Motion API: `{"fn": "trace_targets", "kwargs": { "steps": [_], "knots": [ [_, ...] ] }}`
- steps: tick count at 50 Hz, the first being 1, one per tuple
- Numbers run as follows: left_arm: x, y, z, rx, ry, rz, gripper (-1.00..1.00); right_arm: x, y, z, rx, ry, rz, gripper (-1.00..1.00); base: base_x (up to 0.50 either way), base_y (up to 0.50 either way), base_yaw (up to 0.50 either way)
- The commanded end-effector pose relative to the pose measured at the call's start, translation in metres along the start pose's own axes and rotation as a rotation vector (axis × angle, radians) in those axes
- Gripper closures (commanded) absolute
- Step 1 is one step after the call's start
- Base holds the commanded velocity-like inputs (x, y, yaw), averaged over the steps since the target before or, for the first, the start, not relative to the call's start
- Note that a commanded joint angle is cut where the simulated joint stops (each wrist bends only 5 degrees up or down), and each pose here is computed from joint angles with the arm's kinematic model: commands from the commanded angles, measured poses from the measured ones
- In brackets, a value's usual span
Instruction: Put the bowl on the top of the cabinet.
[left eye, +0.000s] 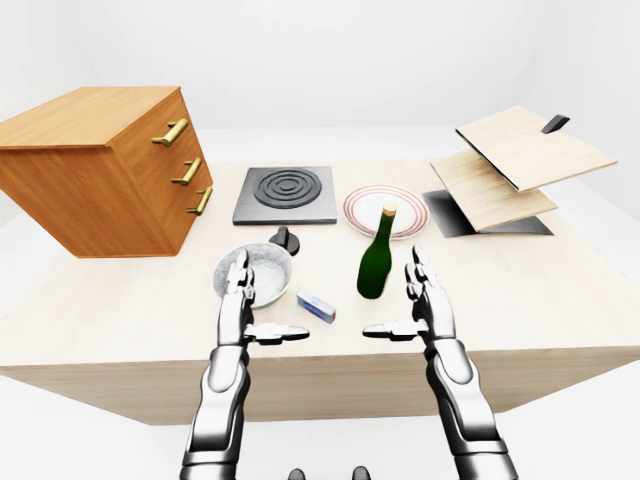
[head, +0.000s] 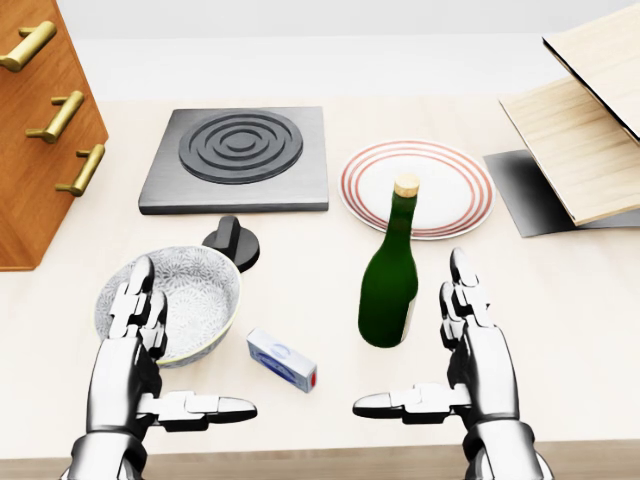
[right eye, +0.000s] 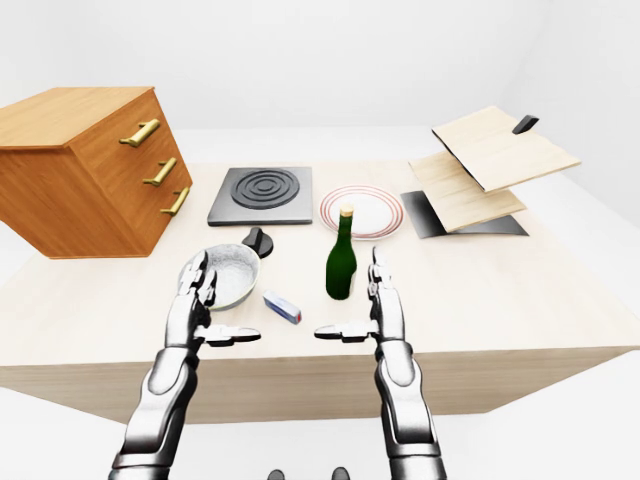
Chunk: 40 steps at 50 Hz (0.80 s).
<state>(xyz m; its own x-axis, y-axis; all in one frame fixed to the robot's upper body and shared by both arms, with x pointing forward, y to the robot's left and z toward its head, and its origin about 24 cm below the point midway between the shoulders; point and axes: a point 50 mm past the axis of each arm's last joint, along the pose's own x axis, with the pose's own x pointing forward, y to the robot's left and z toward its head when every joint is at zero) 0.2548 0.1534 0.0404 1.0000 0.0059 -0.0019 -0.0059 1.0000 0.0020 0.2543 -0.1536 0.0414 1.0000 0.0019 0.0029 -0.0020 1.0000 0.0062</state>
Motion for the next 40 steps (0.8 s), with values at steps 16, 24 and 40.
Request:
{"fn": "trace_targets", "kwargs": {
  "steps": [16,24,40],
  "knots": [
    [-0.021,0.012,0.040,-0.013,-0.223,0.056,-1.00,-0.018,-0.004,0.041,-0.035,-0.228,0.006,-1.00,0.00,0.00,0.00],
    [-0.038,0.014,0.059,-0.033,-0.308,0.059,-1.00,-0.033,-0.003,0.065,-0.068,-0.331,-0.010,-1.00,0.00,0.00,0.00],
    [-0.044,0.016,0.066,0.019,-0.336,0.092,-1.00,-0.036,-0.003,0.072,-0.101,-0.359,-0.016,-1.00,0.00,0.06,0.00]
  ]
}}
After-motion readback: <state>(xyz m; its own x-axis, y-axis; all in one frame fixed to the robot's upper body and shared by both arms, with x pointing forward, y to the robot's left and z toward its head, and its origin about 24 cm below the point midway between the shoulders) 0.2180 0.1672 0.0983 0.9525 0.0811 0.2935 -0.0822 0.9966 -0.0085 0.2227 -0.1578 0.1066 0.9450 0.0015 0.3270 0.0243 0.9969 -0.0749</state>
